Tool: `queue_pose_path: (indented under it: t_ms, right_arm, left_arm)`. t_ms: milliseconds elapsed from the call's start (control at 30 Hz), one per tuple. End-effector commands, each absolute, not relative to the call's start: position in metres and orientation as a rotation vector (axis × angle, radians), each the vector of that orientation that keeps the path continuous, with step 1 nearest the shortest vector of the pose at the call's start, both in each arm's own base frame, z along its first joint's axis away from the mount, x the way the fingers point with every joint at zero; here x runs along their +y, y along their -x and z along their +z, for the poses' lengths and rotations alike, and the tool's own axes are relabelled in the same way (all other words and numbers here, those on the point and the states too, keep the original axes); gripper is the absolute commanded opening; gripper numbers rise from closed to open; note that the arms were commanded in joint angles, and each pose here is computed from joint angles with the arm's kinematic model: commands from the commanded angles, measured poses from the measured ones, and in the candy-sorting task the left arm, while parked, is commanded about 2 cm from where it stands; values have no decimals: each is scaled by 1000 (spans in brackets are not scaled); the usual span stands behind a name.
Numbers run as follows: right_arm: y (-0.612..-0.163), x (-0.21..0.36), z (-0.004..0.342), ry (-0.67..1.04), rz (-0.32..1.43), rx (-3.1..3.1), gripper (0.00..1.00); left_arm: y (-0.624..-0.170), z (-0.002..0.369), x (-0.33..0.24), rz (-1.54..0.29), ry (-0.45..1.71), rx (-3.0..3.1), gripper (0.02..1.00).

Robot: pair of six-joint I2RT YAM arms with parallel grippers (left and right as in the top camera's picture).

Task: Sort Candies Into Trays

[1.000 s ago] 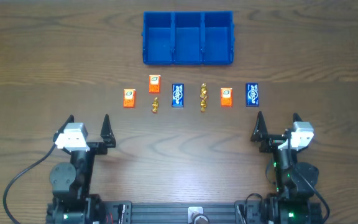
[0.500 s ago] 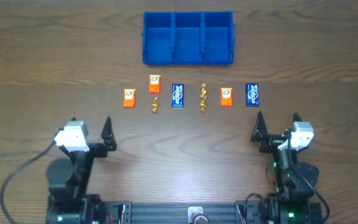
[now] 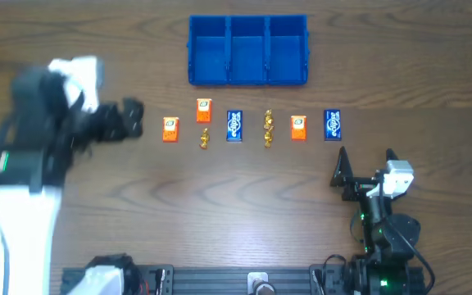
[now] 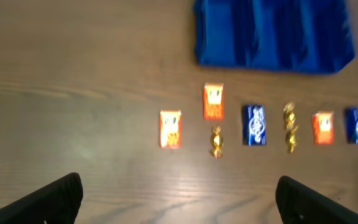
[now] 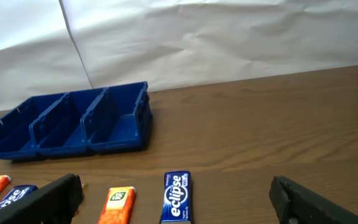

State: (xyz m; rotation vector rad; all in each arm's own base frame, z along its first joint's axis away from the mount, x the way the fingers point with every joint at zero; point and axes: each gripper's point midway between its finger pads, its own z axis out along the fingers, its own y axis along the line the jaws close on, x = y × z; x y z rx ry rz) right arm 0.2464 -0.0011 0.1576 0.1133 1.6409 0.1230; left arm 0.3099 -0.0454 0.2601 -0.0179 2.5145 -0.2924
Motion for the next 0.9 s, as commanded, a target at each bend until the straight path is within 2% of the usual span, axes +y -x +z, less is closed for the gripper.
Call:
queue_pose_path:
  t_ms: [33, 267, 433, 800, 900]
  right_arm:
    - [-246, -1, 157, -117, 129, 1643, 998]
    - [-246, -1, 157, -117, 129, 1643, 998]
    - [-246, -1, 157, -117, 129, 1643, 998]
    - [-246, -1, 157, -117, 129, 1643, 998]
    - [-246, -1, 157, -117, 129, 1643, 998]
  left_arm:
    - [-343, 188, -74, -290, -25, 2794, 998]
    - [-356, 105, -91, -197, -55, 3005, 1000]
    - [-361, 61, -94, -158, -64, 3093, 1000]
    - [-361, 11, -85, -56, -7, 3191, 993]
    - [-362, 0, -86, -52, -6, 3203, 954]
